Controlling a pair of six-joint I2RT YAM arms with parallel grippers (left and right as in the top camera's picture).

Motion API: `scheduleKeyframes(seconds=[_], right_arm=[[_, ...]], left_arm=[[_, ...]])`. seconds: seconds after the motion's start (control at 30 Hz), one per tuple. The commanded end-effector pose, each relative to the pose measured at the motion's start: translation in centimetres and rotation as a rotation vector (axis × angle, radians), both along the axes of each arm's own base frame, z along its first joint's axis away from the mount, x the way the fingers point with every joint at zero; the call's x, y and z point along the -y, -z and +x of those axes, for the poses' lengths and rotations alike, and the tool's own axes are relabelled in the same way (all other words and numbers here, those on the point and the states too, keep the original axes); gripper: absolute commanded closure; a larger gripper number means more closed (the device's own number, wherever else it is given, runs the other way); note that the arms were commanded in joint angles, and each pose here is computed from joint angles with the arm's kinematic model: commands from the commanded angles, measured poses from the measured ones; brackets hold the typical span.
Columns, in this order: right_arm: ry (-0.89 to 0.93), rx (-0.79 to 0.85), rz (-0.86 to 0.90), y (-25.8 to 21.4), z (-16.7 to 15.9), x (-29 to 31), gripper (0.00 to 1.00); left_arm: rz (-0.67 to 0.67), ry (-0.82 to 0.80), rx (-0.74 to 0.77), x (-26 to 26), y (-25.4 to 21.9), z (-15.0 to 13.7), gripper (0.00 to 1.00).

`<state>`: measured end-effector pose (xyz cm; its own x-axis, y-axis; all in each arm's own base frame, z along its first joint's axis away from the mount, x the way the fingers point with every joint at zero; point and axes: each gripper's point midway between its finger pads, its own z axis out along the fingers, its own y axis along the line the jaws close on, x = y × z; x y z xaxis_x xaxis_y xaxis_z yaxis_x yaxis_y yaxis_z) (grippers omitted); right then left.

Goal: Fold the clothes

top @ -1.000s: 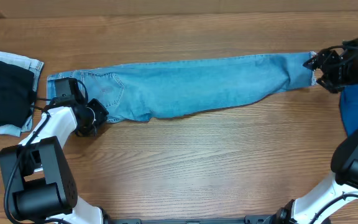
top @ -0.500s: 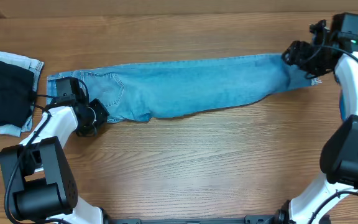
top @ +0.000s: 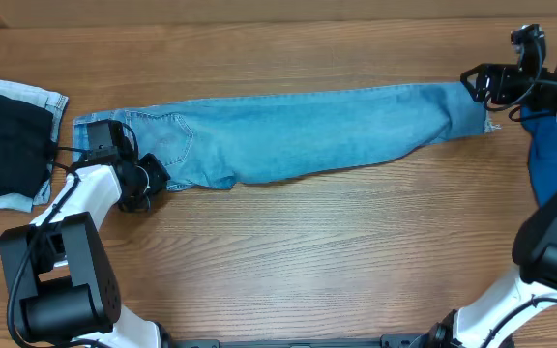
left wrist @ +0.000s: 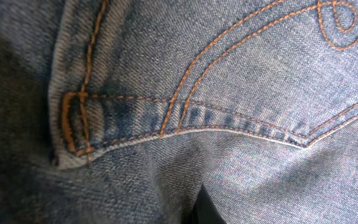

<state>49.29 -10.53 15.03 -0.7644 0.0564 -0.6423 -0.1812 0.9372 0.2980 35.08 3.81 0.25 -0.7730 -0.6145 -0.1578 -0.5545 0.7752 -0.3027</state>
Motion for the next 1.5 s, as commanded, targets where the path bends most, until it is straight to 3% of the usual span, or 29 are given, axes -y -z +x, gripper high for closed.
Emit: scheduleKeyframes(seconds=[0.0, 0.13, 0.2, 0.27, 0.37, 0.43, 0.53, 0.67, 0.93, 1.0, 1.07, 1.13, 1.3, 1.4, 1.47], right_arm=[[0.000, -0.050, 0.039, 2.6, 0.5, -0.1, 0.17], [0.035, -0.061, 0.021, 3.0, 0.6, 0.6, 0.19], [0.039, -0.057, 0.023, 2.9, 0.8, 0.6, 0.25], [0.041, -0.057, 0.023, 2.9, 0.8, 0.6, 0.41], [0.127, -0.081, 0.029, 3.1, 1.0, 1.7, 0.82], [0.145, -0.087, 0.037, 3.1, 0.9, 2.0, 0.96], [0.199, -0.090, 0.044, 3.1, 0.9, 3.2, 0.96], [0.438, -0.105, 0.028, 3.1, 1.1, 7.4, 0.96], [0.449, -0.054, 0.013, 3.0, 2.1, 8.3, 0.92], [0.449, -0.047, 0.011, 3.1, 2.3, 8.5, 0.71], [0.450, -0.044, 0.010, 3.0, 2.4, 8.5, 0.21], [0.452, -0.045, 0.011, 3.0, 2.3, 8.6, 0.09], [0.497, -0.161, 0.095, 4.3, 0.6, 7.4, 0.09], [0.386, -0.246, 0.232, 4.6, -0.2, 2.5, 0.21], [0.343, -0.280, 0.253, 4.7, 0.0, -0.5, 0.35]], left_arm=[[0.099, 0.000, -0.095, -1.6, 2.0, -2.3, 0.96], [0.098, 0.001, -0.094, -1.6, 2.0, -2.3, 0.96], [0.098, 0.001, -0.095, -1.6, 2.0, -2.3, 0.96], [0.097, 0.001, -0.097, -1.6, 2.0, -2.3, 0.96], [0.095, 0.001, -0.095, -1.5, 2.0, -2.3, 0.96], [0.095, 0.001, -0.094, -1.5, 2.0, -2.3, 0.96], [0.095, 0.001, -0.093, -1.6, 2.0, -2.2, 0.96], [0.095, 0.001, -0.094, -1.6, 2.0, -2.2, 0.96], [0.091, -0.014, -0.096, -1.6, 2.0, -2.3, 0.96], [0.091, -0.014, -0.096, -1.6, 2.0, -2.3, 0.96], [0.091, -0.014, -0.095, -1.6, 2.0, -2.2, 0.96], [0.091, -0.014, -0.094, -1.6, 2.0, -2.2, 0.96], [0.091, -0.014, -0.094, -1.6, 2.0, -2.2, 0.94], [0.091, -0.013, -0.094, -1.6, 2.0, -2.2, 0.94], [0.090, -0.013, -0.094, -1.6, 2.0, -2.2, 0.91]])
